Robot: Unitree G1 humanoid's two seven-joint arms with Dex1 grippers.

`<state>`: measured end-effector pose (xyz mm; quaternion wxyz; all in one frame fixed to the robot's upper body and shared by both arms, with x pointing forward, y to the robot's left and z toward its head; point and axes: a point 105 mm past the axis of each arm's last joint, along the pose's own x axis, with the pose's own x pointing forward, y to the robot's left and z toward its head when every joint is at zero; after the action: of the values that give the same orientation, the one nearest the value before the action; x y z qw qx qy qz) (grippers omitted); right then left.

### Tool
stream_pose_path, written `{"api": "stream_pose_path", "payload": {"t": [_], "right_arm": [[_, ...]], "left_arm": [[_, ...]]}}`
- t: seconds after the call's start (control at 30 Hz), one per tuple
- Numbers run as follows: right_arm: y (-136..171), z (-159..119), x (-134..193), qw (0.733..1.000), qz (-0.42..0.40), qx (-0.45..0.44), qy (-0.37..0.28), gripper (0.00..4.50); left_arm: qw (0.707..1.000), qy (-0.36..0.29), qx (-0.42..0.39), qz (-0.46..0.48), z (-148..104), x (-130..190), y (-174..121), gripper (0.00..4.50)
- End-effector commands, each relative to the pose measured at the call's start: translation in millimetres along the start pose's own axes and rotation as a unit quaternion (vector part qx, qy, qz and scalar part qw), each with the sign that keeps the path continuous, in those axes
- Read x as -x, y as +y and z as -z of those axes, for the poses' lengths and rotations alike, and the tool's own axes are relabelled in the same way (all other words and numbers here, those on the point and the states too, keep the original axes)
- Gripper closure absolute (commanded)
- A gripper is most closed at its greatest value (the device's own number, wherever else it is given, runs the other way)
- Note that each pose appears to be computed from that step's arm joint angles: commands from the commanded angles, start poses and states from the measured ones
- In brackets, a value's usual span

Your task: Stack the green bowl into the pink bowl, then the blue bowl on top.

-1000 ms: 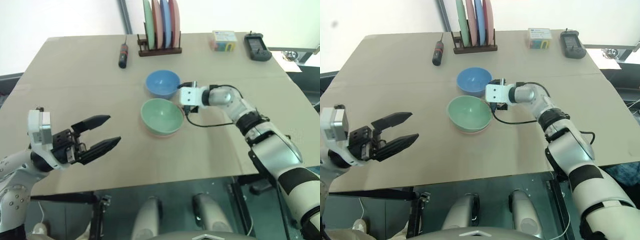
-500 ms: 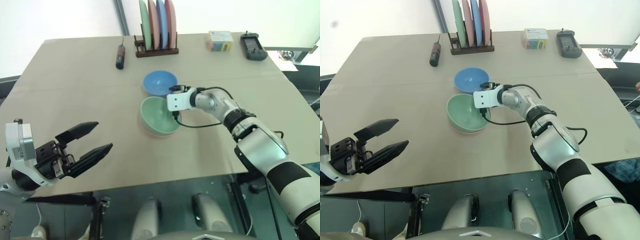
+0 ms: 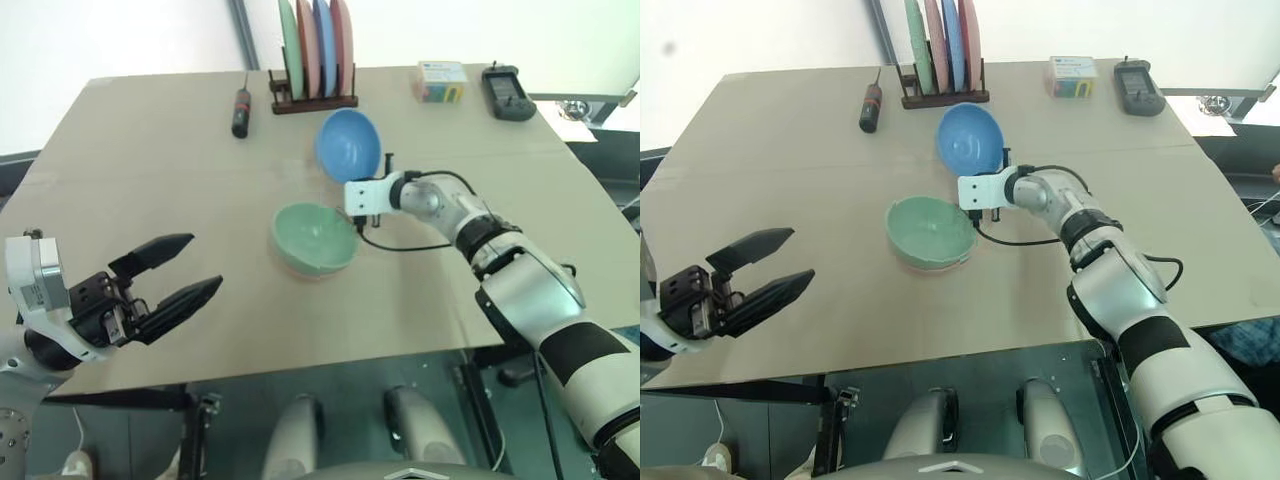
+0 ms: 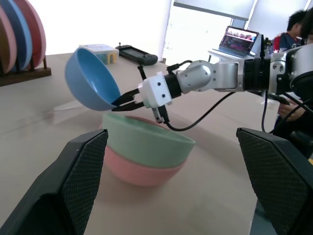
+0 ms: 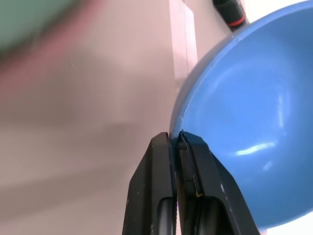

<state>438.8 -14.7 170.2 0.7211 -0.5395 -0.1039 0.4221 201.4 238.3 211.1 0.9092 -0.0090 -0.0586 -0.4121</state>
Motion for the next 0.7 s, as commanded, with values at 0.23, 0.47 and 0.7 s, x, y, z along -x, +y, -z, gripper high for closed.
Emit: {"api": "stream_pose_path", "payload": {"t": [0.23,0.47,0.7], "right_arm": [[-30.2,-73.1,95.8,0.956,-0.126,-0.12,-0.236,4.42],[-1.9,-103.6,119.1,0.942,-0.183,-0.153,-0.237,3.57],[23.8,-105.7,111.4,0.933,-0.207,-0.183,-0.231,0.85]], "left_arm": [[1.0,-0.01,-0.001,0.028,9.8,-1.2,13.7,0.0],[0.999,0.009,0.017,0.031,15.4,14.8,21.3,0.0],[0.999,0.013,0.013,0.034,14.2,15.0,22.1,0.0]]}}
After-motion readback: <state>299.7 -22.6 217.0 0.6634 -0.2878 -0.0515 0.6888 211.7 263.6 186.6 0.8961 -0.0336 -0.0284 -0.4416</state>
